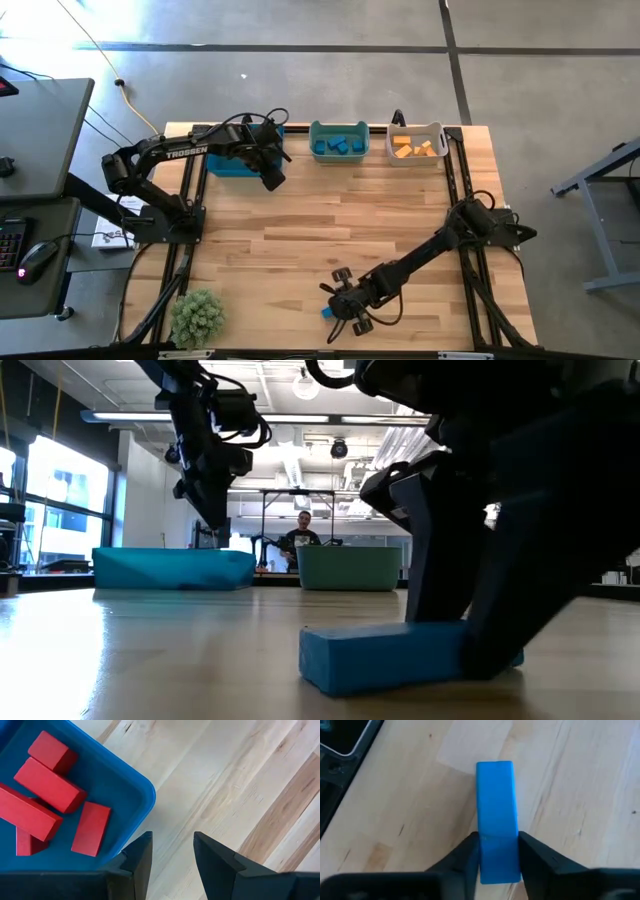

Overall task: Sort & place blocks by color
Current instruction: Put the blue block into the green bin

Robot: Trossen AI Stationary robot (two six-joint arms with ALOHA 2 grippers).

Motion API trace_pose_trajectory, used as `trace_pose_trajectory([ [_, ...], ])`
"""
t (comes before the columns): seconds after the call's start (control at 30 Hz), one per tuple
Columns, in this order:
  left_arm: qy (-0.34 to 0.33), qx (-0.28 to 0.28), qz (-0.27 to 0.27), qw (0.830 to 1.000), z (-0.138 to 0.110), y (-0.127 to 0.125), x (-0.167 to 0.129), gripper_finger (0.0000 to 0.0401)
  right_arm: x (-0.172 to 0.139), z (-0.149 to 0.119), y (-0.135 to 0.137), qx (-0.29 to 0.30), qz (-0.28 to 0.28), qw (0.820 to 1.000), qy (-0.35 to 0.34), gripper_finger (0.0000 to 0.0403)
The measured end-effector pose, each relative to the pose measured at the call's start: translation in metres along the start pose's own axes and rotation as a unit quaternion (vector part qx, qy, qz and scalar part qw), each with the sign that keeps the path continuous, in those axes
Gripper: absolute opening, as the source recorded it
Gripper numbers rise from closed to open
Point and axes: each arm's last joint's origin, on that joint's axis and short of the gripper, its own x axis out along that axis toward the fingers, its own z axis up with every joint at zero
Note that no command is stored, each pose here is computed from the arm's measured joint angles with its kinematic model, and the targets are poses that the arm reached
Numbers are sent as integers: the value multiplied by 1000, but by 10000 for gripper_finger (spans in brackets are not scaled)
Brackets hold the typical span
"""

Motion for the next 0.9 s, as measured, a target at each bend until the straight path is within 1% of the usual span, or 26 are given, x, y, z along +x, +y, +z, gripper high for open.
trace_pose_trajectory([
  [0.07,0,0,0,1000,0,0,0,132,0,0,0,0,3,1000,1,77],
  [0.1,0,0,0,1000,0,0,0,132,-1,0,-1,1,7,1000,1,73],
  [0.2,0,0,0,1000,0,0,0,132,0,1,-5,11,17,1000,3,73],
  [0.37,0,-6,0,1000,0,0,0,132,-4,4,-21,60,5,998,3,73],
  [0.5,0,-6,0,1000,0,0,0,132,-11,5,-42,65,-51,997,4,73],
  [0.57,-1,-5,0,1000,0,0,0,132,-18,6,-53,60,-67,996,4,73],
  [0.73,-1,-5,0,1000,0,0,0,132,-30,1,-78,36,-81,995,50,73],
  [0.9,0,0,-2,1000,0,-3,0,132,-51,-6,-117,29,-131,987,90,73],
])
